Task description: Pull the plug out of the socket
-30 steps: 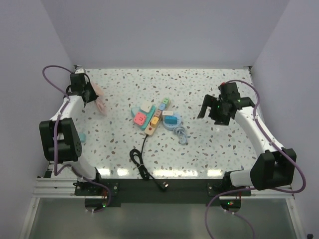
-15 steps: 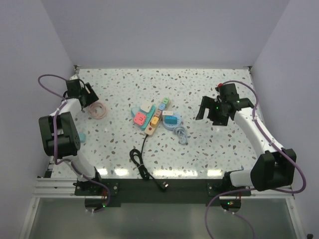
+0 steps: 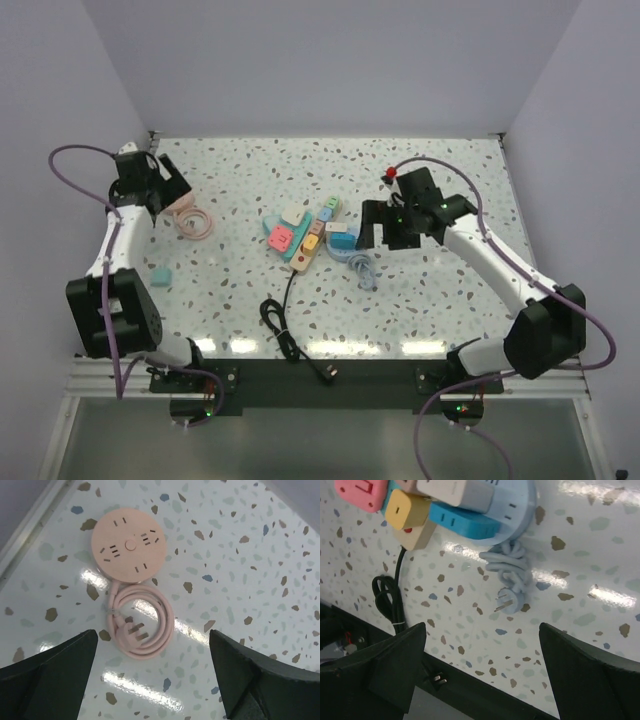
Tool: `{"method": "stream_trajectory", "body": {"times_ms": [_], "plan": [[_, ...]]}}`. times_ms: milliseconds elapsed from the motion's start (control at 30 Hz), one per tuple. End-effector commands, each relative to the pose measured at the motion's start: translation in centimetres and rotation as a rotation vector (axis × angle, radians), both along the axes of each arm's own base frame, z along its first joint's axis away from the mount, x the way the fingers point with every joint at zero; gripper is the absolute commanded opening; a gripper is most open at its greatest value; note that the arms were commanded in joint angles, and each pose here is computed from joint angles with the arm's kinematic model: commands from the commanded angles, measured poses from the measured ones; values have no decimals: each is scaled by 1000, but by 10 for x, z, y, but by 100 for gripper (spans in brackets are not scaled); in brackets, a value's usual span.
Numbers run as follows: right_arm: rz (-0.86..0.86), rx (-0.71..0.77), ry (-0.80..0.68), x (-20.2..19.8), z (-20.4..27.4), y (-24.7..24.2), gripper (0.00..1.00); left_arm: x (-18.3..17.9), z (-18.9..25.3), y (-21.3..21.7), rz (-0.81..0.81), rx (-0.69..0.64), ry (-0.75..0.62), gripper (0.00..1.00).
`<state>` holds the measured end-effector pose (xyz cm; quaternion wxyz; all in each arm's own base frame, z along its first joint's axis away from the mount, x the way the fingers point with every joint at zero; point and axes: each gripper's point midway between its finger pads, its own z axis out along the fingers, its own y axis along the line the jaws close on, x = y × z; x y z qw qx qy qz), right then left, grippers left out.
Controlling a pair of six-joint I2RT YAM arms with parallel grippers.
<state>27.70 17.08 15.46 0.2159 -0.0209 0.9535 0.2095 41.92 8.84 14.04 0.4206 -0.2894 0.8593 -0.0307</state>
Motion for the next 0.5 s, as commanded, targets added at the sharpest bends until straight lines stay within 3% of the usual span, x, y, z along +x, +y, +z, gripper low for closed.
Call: {"method": "stream_trajectory", "body": {"times_ms": [0,267,467], "plan": [[146,31,-72,4,18,45,98,-38,52,13,125,54,-8,98],[229,13,-24,1,7,86,98,-148,-12,47,306,269,420,98],[290,-5,9,6,6,103,98,-163,-59,39,304,210,520,100]]}}
